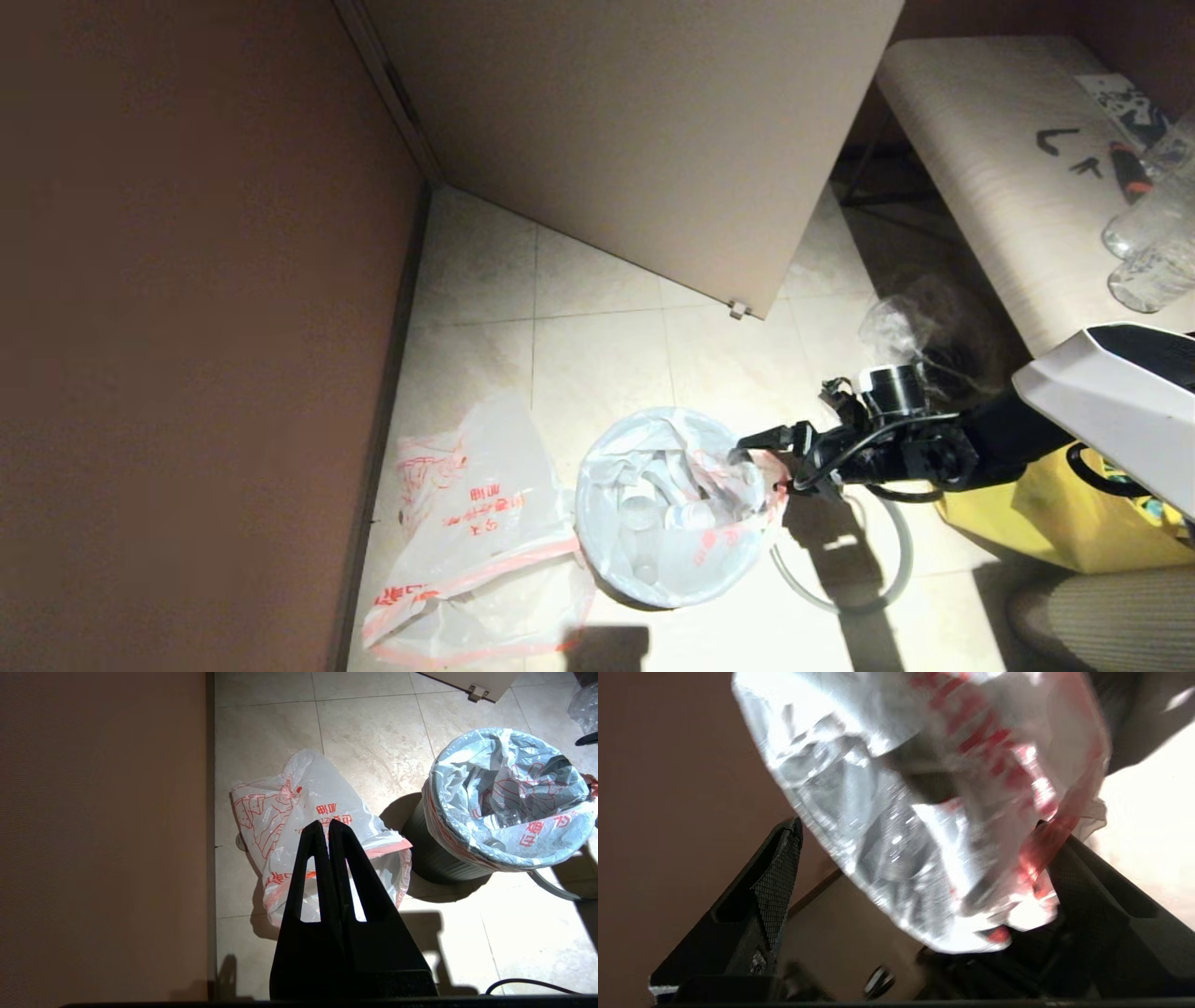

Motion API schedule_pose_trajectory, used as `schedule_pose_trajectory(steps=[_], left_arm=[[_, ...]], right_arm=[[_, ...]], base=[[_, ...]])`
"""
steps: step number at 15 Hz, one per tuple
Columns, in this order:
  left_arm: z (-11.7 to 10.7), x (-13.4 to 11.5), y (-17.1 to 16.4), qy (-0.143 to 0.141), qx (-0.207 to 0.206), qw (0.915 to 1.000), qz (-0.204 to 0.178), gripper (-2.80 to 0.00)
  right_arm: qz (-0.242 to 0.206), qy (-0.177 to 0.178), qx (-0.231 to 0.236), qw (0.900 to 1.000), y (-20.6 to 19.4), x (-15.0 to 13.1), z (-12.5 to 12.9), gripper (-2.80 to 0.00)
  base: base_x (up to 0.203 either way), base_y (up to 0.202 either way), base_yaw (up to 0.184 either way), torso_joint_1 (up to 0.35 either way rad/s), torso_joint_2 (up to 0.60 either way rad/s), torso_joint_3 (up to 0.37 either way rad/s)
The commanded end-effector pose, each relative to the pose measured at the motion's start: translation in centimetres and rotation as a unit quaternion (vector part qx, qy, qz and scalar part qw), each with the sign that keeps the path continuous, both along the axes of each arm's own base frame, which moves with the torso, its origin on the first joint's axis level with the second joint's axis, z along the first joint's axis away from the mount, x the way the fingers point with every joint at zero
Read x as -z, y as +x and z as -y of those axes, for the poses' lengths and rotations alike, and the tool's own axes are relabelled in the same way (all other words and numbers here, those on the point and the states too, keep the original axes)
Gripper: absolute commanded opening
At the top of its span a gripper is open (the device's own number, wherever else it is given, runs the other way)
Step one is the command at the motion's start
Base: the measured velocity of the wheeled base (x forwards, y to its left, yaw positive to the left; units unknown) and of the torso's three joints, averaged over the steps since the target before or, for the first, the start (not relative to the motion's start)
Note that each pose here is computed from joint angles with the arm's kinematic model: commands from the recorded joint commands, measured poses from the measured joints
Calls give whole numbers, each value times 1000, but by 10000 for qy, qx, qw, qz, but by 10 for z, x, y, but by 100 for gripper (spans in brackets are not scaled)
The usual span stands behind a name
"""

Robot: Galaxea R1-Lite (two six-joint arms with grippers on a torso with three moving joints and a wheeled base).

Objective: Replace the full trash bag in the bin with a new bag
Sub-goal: Place the trash bag on the floor

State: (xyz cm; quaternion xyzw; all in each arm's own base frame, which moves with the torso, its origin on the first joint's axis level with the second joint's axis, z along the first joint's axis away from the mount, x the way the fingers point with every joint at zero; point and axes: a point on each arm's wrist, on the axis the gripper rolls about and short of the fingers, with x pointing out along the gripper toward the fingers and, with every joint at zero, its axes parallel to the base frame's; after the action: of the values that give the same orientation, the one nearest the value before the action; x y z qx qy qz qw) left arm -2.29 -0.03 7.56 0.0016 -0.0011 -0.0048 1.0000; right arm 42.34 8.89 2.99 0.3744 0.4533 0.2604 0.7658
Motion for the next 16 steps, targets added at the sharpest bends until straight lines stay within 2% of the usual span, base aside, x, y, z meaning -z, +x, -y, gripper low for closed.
schedule_pose_trajectory(steps=[1, 6, 12, 13, 16], left_arm=[[0, 0, 0, -1, -2, 10000, -11, -280], [0, 0, 0, -1, -2, 10000, -11, -280], [0, 0, 0, -1, -2, 10000, -11, -280], [0, 0, 0, -1, -2, 10000, -11, -280], [0, 0, 0, -1, -2, 10000, -11, -280]], right_arm=[[-114, 217, -118, 9996, 1, 2, 1, 0], [-362, 927, -586, 9933, 1, -6, 7, 0], [-357, 1122, -793, 9899, 4, -10, 5, 0], [-334, 1125, -800, 9899, 3, -12, 4, -280], [-344, 1128, -793, 9899, 4, -12, 4, -280]], base=[[0, 0, 0, 0, 0, 0], [0, 0, 0, 0, 0, 0], [0, 0, 0, 0, 0, 0], [0, 0, 0, 0, 0, 0], [0, 0, 0, 0, 0, 0]])
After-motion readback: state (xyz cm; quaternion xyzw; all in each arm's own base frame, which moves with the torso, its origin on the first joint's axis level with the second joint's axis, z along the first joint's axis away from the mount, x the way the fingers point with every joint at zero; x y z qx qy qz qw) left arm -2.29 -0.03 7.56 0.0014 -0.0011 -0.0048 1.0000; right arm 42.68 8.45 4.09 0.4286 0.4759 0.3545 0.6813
